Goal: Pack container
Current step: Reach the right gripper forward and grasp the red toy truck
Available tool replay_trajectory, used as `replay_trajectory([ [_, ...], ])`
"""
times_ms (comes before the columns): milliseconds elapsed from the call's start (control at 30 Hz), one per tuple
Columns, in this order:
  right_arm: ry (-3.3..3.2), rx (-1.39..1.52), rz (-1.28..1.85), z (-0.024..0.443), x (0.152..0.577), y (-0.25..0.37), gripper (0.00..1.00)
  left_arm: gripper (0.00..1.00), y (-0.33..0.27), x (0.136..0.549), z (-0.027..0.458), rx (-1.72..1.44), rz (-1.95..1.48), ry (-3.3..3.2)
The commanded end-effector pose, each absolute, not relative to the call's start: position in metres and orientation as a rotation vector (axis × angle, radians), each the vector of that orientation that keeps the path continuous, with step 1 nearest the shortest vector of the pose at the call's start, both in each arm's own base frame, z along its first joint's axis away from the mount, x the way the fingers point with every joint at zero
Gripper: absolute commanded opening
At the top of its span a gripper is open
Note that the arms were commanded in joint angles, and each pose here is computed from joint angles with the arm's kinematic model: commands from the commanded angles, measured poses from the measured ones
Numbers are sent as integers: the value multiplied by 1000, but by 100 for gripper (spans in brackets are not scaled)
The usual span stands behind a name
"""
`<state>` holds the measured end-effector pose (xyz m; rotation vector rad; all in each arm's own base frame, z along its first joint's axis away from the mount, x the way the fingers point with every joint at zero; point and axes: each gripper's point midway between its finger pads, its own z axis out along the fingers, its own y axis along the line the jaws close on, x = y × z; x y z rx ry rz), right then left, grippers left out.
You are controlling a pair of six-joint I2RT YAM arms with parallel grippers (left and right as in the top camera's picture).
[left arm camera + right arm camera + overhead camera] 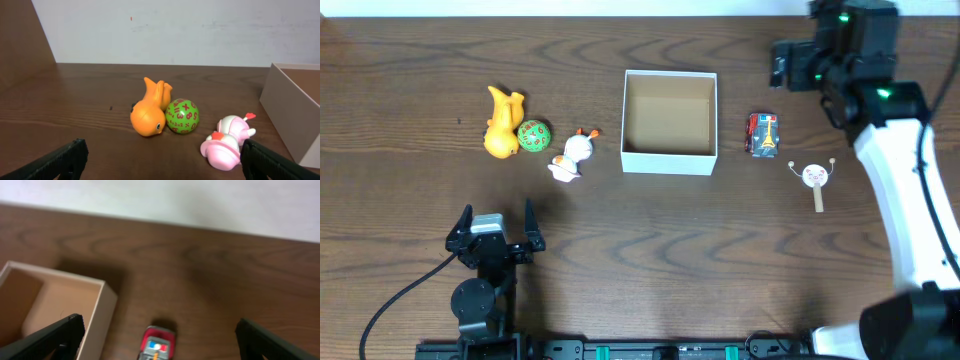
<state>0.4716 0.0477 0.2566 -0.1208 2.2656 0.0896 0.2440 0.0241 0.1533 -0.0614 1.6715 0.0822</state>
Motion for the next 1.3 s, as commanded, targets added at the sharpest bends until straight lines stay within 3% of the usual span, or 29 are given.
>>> replay_trajectory([
  [0, 2272, -154, 179, 251, 479, 68, 99, 98, 21, 243, 139, -34, 73, 1717],
  [233, 2357, 214, 183, 225, 479, 45, 99, 98, 21, 243, 139, -34, 73, 1717],
  [367, 2412, 339, 106, 202, 476, 31, 91, 98, 21, 243, 139, -34, 73, 1717],
  [567, 2543, 295, 105, 160, 471, 50, 89, 98, 21, 243, 139, -34, 73, 1717],
  [767, 2687, 200, 59, 113, 463, 54, 99, 98, 21, 243, 139, -34, 73, 1717],
  [1267, 2838, -184, -71, 62, 451, 42, 99, 98, 21, 243, 139, -34, 73, 1717],
])
